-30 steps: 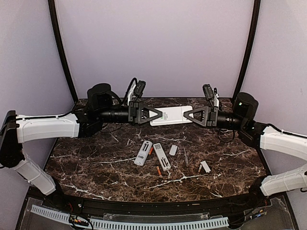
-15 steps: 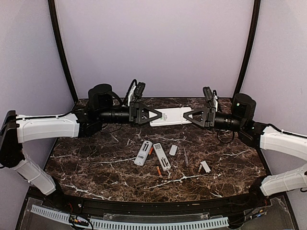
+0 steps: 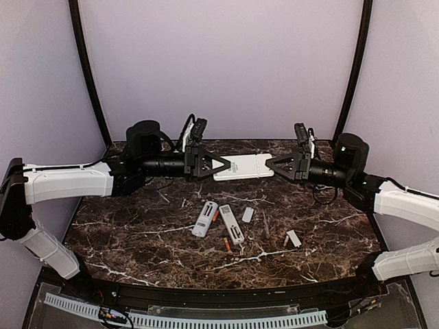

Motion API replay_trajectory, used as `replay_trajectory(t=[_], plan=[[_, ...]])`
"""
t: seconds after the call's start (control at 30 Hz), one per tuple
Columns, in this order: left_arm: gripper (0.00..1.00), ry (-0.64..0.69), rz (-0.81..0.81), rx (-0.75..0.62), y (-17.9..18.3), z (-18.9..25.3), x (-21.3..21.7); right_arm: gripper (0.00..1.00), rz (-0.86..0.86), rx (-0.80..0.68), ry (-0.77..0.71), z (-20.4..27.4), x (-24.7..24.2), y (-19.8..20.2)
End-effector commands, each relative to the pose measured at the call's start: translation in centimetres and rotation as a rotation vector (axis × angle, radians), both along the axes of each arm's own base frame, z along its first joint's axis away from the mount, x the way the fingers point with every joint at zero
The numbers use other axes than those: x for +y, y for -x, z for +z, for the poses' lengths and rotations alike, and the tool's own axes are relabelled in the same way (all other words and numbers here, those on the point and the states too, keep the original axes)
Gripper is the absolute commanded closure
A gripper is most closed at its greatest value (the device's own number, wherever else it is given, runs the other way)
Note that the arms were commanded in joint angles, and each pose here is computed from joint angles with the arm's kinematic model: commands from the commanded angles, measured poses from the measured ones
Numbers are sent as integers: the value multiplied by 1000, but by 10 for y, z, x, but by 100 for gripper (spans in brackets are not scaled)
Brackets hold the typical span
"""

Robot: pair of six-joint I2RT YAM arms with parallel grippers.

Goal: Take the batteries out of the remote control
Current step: Remove the battery cover from the remote control.

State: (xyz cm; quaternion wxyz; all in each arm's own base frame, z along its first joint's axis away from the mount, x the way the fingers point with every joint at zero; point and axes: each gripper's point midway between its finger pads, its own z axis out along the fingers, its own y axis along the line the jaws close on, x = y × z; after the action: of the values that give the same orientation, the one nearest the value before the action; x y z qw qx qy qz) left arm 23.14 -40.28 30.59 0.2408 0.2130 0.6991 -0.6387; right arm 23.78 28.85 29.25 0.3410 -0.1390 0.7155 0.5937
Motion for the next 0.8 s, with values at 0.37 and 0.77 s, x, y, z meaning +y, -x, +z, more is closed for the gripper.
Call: replay_trajectory(t=[0.37, 0.77], plan=[[100, 25, -13, -43, 7, 17, 7, 95, -38, 28, 17, -10, -4, -10], [100, 19, -21, -30, 4, 10, 3, 98, 1, 45, 10, -14, 4, -11]])
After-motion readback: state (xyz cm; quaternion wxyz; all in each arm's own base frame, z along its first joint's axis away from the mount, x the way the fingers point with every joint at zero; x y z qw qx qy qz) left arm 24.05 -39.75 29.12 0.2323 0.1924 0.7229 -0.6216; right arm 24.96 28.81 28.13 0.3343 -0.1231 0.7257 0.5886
